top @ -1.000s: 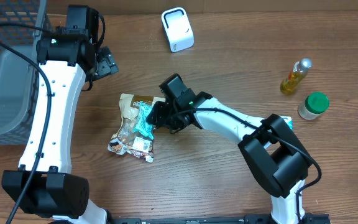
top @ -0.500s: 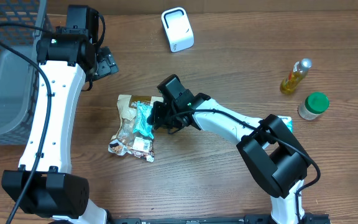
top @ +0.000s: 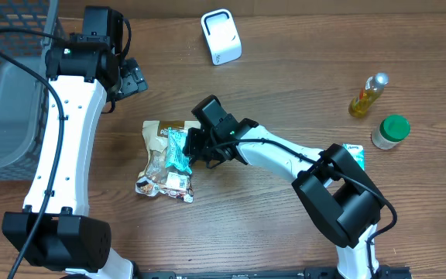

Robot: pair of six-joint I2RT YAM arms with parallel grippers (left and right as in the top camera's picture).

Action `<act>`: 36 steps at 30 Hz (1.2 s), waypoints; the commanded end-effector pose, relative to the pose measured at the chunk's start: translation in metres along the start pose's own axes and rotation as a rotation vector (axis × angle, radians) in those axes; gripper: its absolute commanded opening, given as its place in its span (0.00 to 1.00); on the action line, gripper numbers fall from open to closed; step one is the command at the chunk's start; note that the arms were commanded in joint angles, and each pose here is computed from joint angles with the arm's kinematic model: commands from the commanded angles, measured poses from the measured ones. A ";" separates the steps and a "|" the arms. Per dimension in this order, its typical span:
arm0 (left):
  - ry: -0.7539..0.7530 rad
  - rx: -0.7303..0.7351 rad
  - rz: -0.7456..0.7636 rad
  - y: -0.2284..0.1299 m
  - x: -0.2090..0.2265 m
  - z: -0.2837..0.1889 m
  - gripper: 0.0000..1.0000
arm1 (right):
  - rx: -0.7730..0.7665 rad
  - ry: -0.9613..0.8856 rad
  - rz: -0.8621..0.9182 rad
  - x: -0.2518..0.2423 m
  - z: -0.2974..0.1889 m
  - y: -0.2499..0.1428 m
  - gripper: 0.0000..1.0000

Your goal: Scan the item barcode

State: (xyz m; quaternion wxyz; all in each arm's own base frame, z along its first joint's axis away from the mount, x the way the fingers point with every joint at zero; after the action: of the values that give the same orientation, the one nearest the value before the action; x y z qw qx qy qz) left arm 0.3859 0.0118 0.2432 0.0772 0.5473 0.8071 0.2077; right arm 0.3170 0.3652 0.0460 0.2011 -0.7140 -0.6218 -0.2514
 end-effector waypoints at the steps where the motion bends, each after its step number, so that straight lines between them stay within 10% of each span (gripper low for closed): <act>1: -0.005 -0.036 0.019 0.005 -0.001 -0.011 1.00 | 0.059 0.051 -0.013 0.004 -0.007 -0.002 0.04; 36: -0.006 -0.036 0.021 0.005 -0.002 -0.011 1.00 | 0.093 -0.476 -0.173 -0.145 -0.123 0.033 0.04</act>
State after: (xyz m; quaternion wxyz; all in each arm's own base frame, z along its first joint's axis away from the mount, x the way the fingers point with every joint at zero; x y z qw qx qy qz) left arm 0.3859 0.0118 0.2432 0.0772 0.5473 0.8071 0.2077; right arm 0.3179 0.1746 0.0484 0.0769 -0.6928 -0.7149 -0.0553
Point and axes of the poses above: each gripper's point midway between its finger pads, its own z axis out along the fingers, its own x axis along the line the jaws close on, y = z × x, the point moved 2 cm from there along -z, back along the fingers, and after that the axes turned 6 degrees about z, right-handed, at the moved point
